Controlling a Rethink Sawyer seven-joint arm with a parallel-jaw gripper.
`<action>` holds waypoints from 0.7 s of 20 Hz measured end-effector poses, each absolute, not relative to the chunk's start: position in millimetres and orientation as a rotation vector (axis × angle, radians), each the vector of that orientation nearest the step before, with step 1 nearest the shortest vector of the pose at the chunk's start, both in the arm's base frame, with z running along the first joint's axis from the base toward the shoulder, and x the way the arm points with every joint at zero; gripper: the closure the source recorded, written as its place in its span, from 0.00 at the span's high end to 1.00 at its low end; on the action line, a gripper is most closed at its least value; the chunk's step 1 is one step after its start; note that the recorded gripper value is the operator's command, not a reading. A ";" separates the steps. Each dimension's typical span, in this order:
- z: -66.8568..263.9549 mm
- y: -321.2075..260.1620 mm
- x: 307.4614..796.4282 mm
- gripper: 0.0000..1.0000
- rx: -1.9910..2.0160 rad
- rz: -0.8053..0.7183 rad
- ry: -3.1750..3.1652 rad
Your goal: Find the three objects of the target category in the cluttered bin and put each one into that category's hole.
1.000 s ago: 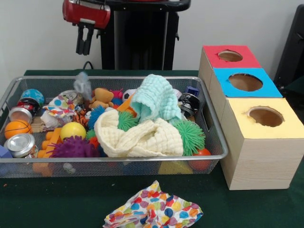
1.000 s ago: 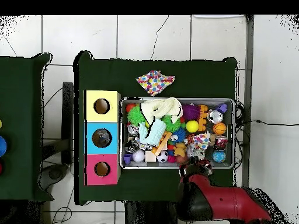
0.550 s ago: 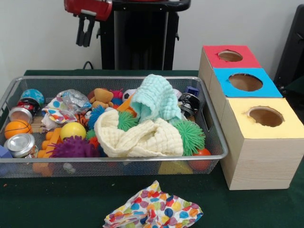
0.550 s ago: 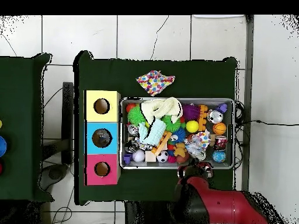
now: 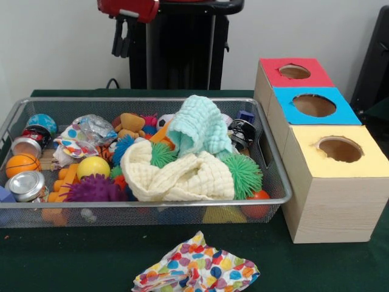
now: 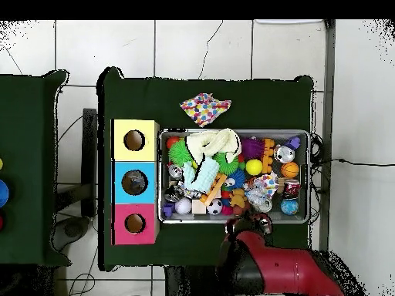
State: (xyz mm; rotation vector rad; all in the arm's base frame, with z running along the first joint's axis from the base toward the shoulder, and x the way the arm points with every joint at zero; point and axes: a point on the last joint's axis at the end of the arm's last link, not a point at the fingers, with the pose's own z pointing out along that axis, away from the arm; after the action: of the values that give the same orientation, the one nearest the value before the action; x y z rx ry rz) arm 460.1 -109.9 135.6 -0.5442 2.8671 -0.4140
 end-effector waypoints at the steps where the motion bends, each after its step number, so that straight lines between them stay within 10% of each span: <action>1: 133.0 -110.6 458.8 0.00 -0.542 -0.409 2.874; 6: 110.5 -120.7 446.0 0.00 -0.506 -0.361 2.936; 7: 98.5 -127.4 438.1 1.00 -0.479 -0.334 2.970; 14: 85.2 -139.5 426.7 1.00 -0.429 -0.300 3.011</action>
State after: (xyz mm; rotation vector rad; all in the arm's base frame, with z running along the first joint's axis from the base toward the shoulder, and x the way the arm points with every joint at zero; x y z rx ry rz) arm 426.7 -139.5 85.2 -0.4289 3.0114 -0.3003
